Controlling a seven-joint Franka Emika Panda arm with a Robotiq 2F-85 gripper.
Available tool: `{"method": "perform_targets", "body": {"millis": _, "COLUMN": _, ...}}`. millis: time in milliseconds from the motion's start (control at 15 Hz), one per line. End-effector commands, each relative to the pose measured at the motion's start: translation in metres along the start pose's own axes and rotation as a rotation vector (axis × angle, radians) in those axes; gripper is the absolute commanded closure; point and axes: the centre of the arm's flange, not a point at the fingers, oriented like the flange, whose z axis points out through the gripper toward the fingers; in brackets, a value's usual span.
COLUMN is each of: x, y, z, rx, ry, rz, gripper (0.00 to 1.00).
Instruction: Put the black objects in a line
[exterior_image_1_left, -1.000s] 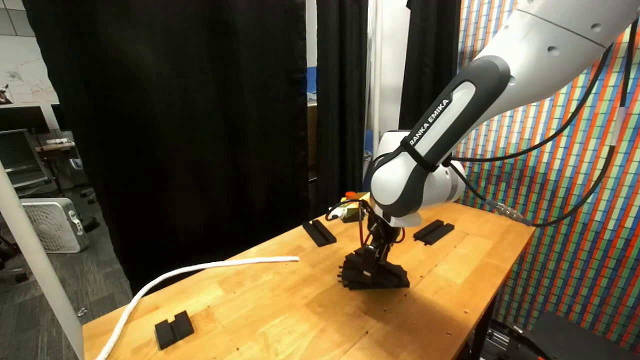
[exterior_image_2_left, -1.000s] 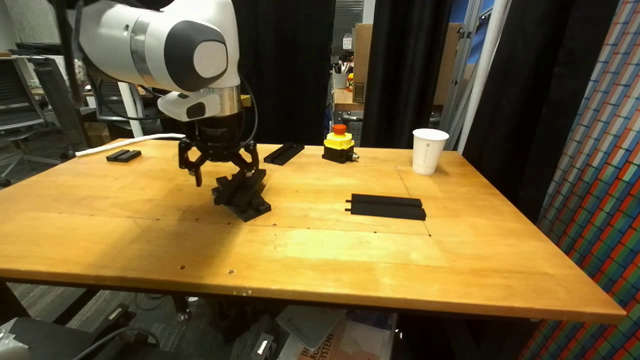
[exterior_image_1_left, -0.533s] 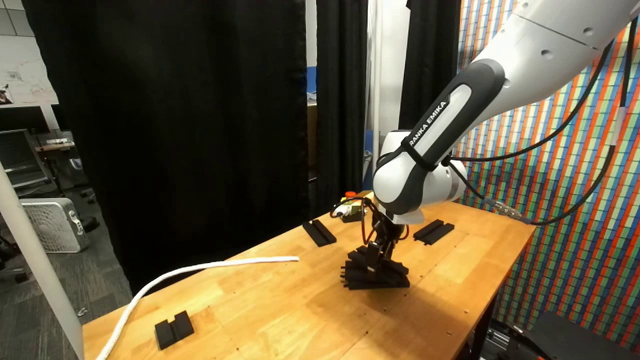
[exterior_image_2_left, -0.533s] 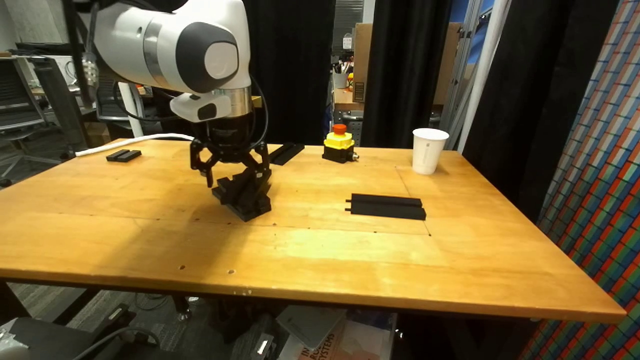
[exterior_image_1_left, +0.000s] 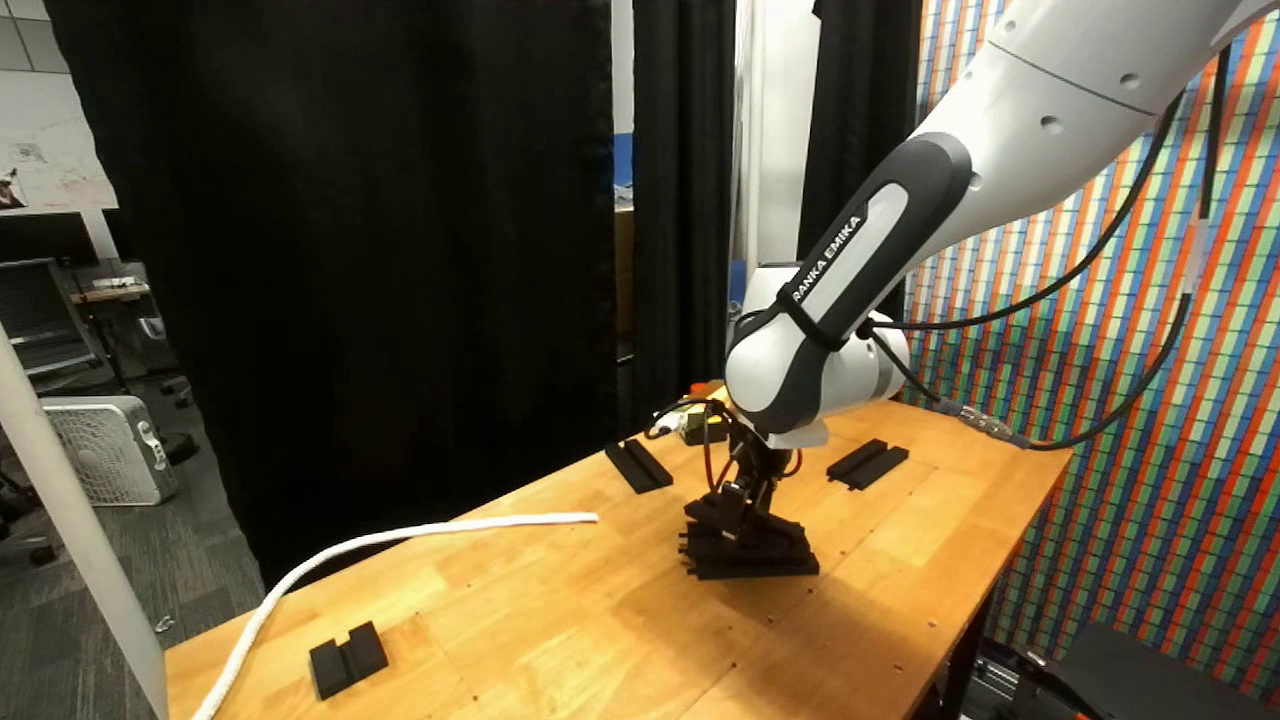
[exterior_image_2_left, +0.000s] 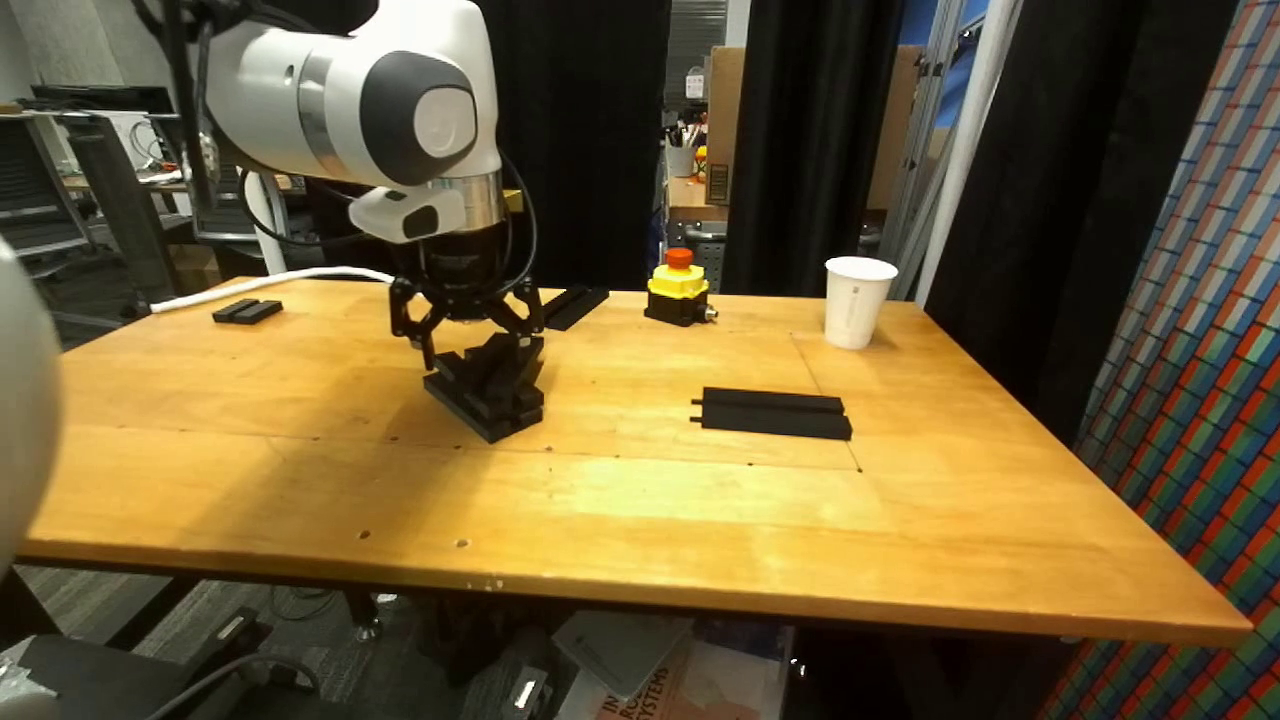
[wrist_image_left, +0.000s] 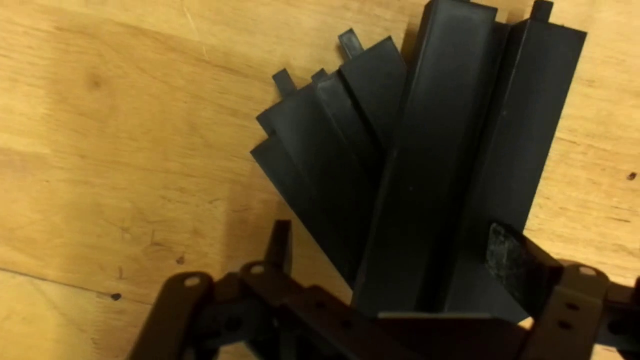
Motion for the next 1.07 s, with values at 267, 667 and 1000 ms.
{"method": "perform_targets", "body": {"millis": 267, "x": -0.025, "y": 0.044, "z": -0.028, "rx": 0.062, "ry": 0.031, "rz": 0.068, "gripper": 0.00}}
{"method": "perform_targets", "body": {"millis": 667, "x": -0.038, "y": 0.059, "z": -0.046, "rx": 0.085, "ry": 0.046, "rz": 0.072, "gripper": 0.00}}
{"method": "perform_targets", "body": {"millis": 1000, "x": -0.036, "y": 0.048, "z": -0.057, "rx": 0.086, "ry": 0.040, "rz": 0.072, "gripper": 0.00}}
